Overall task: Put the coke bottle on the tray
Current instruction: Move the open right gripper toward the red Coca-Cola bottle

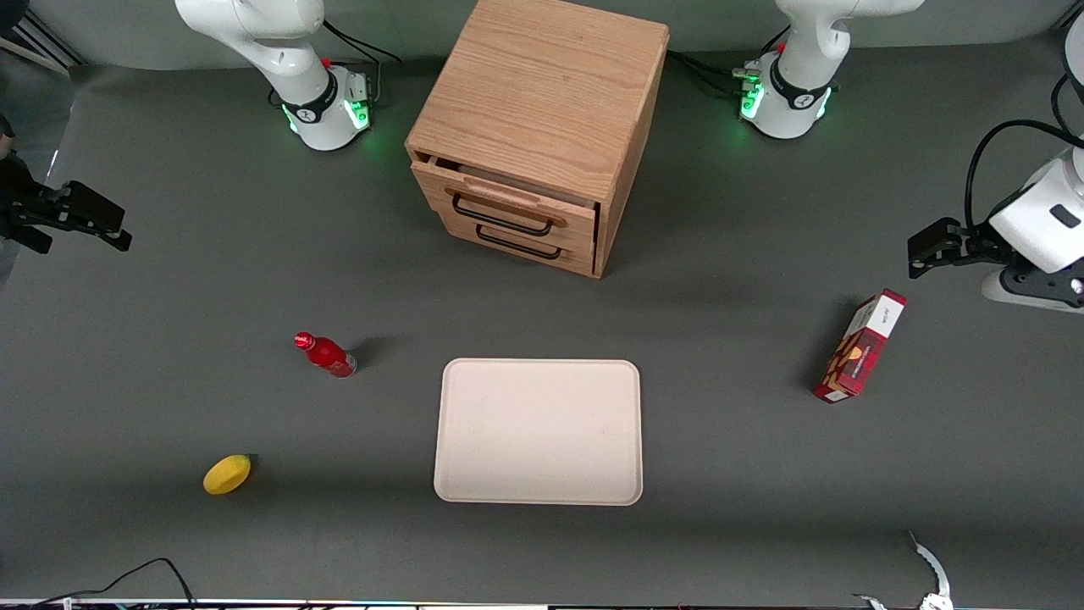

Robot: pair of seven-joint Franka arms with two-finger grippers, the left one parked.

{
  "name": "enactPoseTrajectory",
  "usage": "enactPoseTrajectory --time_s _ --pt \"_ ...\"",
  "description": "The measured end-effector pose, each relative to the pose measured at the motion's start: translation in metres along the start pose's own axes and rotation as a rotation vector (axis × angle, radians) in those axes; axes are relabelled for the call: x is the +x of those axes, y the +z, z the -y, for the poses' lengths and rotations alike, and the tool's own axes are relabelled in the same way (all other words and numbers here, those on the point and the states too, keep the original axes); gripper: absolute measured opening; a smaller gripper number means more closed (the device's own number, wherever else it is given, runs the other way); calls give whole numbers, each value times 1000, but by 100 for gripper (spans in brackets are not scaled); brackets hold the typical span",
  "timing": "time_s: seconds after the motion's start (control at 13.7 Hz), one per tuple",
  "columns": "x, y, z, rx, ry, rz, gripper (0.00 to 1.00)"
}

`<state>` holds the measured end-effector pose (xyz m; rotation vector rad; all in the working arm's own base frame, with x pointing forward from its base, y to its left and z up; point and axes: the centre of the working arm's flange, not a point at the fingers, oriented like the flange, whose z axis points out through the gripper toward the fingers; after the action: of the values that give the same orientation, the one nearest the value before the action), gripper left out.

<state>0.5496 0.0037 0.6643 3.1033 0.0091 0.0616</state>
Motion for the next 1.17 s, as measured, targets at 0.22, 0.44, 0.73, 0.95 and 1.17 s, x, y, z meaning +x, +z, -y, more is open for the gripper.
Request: enactPoseTrajectory --time_s 0.22,0.44,0.73,0.95,1.17 --pt "-1 -2 0 0 0 2 100" --pt "-2 -2 0 0 -1 21 100" --pt "2 5 5 3 -10 45 100" --pt "9 15 10 5 -20 61 100" --pt "24 28 14 25 -28 74 100"
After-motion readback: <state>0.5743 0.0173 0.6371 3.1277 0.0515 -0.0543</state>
